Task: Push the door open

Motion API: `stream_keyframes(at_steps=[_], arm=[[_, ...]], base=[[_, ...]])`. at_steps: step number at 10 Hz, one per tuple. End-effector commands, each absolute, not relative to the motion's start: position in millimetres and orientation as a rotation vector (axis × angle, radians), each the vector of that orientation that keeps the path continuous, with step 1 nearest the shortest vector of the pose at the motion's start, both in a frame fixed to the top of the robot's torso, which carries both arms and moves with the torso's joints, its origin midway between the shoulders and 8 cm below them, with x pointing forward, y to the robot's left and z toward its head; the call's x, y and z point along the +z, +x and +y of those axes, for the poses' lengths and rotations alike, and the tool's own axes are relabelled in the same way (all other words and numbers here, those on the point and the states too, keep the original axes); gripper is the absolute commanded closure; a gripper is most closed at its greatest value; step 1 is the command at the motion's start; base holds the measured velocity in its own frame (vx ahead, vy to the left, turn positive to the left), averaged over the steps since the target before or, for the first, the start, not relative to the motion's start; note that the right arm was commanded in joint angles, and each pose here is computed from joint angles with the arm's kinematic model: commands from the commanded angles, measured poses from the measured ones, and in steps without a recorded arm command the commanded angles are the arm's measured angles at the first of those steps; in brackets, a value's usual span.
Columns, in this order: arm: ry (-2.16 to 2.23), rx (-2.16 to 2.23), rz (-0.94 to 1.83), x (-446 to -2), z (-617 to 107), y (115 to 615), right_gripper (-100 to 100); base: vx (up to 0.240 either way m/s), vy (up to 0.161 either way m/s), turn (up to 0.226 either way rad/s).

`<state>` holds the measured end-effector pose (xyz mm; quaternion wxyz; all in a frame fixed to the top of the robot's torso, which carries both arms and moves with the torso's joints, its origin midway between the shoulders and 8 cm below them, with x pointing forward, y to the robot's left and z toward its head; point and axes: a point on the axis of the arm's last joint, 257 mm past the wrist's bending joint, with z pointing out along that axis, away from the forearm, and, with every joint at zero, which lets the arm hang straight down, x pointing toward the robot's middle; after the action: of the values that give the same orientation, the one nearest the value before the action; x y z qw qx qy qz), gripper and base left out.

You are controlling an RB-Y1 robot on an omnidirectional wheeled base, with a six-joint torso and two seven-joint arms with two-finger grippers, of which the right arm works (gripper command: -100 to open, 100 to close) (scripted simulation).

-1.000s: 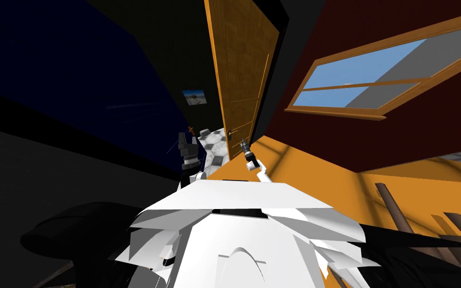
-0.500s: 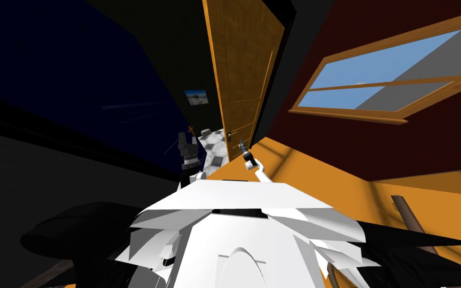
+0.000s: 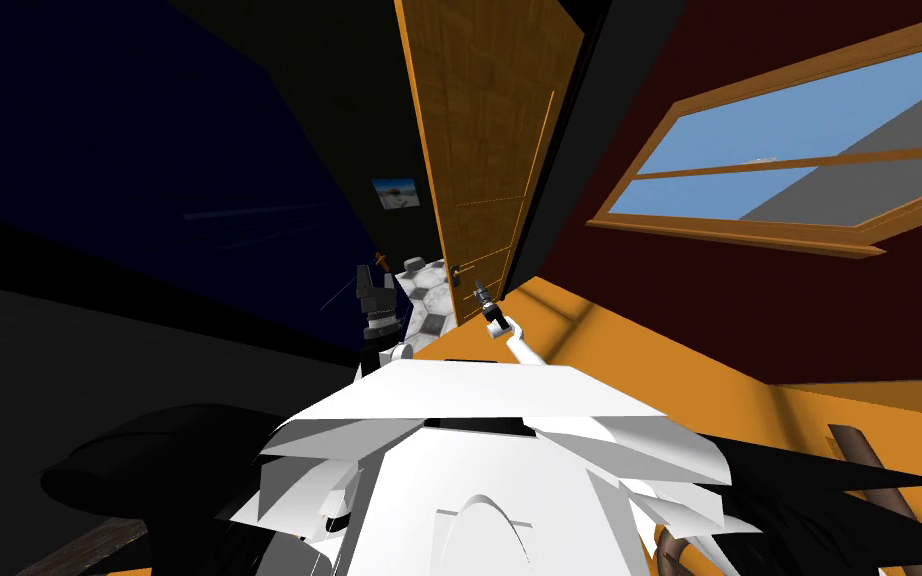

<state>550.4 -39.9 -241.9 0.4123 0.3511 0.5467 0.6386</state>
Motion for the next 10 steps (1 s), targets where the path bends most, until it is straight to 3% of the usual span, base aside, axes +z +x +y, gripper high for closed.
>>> stream_keyframes(at_steps=[1, 10], arm=[[0.887, 1.603, 1.396, -248.0, -34.5, 551.7, -100], [0.907, 1.585, 1.517, -278.8, 2.4, 558.6, -100]], base=[[0.063, -0.075, 0.053], [0.079, -0.083, 0.067]])
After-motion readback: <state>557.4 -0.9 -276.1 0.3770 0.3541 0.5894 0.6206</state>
